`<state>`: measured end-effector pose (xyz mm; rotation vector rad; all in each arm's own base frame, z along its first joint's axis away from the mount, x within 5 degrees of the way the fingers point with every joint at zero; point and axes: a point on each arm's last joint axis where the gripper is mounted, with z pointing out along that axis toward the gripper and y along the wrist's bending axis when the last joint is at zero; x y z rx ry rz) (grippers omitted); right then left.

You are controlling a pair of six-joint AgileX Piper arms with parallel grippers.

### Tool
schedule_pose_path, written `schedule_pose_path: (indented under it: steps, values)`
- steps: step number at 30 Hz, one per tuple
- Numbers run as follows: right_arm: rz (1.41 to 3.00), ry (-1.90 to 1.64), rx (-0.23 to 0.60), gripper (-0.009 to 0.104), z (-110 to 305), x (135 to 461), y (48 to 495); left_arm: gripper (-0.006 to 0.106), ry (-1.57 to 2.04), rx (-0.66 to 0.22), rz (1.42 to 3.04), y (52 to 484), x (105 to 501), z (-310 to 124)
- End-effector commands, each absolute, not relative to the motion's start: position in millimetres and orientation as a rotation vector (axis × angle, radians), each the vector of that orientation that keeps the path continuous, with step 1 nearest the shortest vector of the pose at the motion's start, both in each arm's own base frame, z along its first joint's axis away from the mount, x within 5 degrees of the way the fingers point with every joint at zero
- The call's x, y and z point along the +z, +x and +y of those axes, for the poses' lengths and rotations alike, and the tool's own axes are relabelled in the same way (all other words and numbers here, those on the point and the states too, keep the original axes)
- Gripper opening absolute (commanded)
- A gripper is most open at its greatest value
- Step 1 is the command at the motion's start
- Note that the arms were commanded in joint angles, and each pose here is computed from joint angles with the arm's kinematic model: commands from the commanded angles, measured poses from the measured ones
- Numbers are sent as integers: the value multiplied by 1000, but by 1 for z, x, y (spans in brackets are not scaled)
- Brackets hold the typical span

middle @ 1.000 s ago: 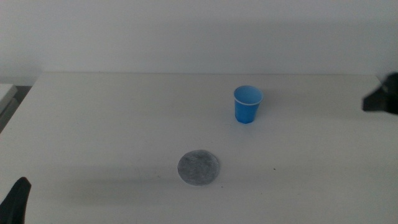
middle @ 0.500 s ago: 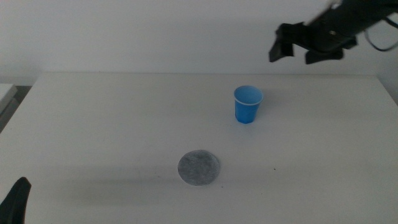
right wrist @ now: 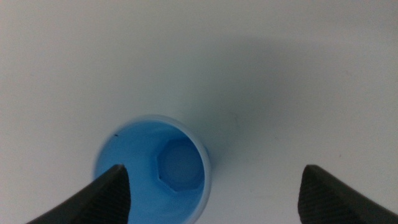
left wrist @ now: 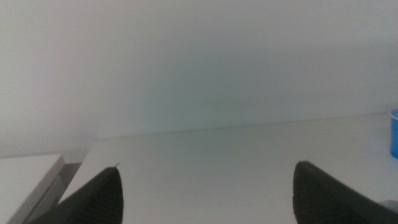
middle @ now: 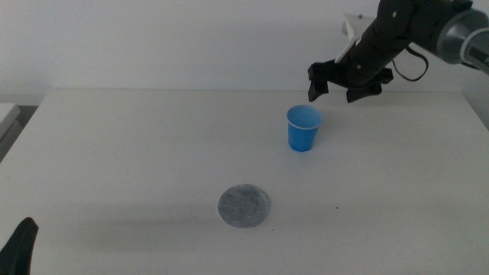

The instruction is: Place an empty cup on a cup mat.

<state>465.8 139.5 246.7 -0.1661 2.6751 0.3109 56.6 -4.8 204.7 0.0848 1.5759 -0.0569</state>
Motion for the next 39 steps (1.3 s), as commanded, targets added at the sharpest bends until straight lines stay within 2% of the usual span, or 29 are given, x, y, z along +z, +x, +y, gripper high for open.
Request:
schedule_pose_path:
  steps: [1,10,15,20,24,28,30,33,39]
  values:
    - [2693,-176,293,86,139,242,467,94,80,-65,1567,56,205,-5]
    - [2746,-175,282,86,141,216,472,94,80,-65,1567,56,205,-5]
    - [2755,-174,278,78,142,202,477,94,80,-65,1567,56,205,-5]
    - [2734,-149,319,60,145,196,481,94,80,-65,1567,56,205,-5]
    - [2709,-115,403,40,150,193,483,94,80,-65,1567,56,205,-5]
    - [2705,-132,427,14,152,193,483,94,80,-65,1567,56,205,-5]
    - [2707,-132,427,5,152,193,483,94,80,-65,1567,56,205,-5]
    - [2708,-140,424,2,152,194,482,94,80,-65,1567,56,205,-5]
    - [2634,-255,419,0,150,238,471,94,80,-65,1567,56,205,-5]
